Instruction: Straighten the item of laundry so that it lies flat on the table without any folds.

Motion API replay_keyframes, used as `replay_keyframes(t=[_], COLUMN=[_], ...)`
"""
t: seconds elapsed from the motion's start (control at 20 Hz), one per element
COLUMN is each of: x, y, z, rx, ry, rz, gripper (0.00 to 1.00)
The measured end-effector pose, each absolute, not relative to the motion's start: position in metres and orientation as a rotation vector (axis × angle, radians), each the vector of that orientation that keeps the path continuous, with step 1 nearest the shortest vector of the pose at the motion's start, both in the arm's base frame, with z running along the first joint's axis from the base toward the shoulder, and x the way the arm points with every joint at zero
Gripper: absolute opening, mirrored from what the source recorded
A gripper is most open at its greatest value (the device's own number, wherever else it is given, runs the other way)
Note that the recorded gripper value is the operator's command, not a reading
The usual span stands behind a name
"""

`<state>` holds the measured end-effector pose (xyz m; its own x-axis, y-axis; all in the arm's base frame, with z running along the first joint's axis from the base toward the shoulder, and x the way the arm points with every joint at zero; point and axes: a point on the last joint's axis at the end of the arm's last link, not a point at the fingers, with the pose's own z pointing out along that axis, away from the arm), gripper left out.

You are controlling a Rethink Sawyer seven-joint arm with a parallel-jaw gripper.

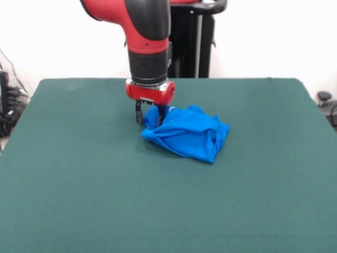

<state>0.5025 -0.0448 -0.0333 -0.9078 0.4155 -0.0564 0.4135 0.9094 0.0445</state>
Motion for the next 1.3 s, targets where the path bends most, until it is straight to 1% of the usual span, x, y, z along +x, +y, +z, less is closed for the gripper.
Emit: replay_keyframes(t=[0.05,0.7,0.95,1.1,1.3], x=[0.501,0.5,0.505,0.51,0.516], y=[-0.04,-0.022,-0.008,0.0,0.012], z=[-0.036,-0.034,-0.025,-0.009,0.024], rx=[0.615,0.507,0.455,0.406,0.326], ry=[3.001,2.973,2.964,2.947,2.935], rz=[0.07,0.06,0.052,0.029,-0.031], gripper=[0.0,0.0,0.0,0.0,0.0])
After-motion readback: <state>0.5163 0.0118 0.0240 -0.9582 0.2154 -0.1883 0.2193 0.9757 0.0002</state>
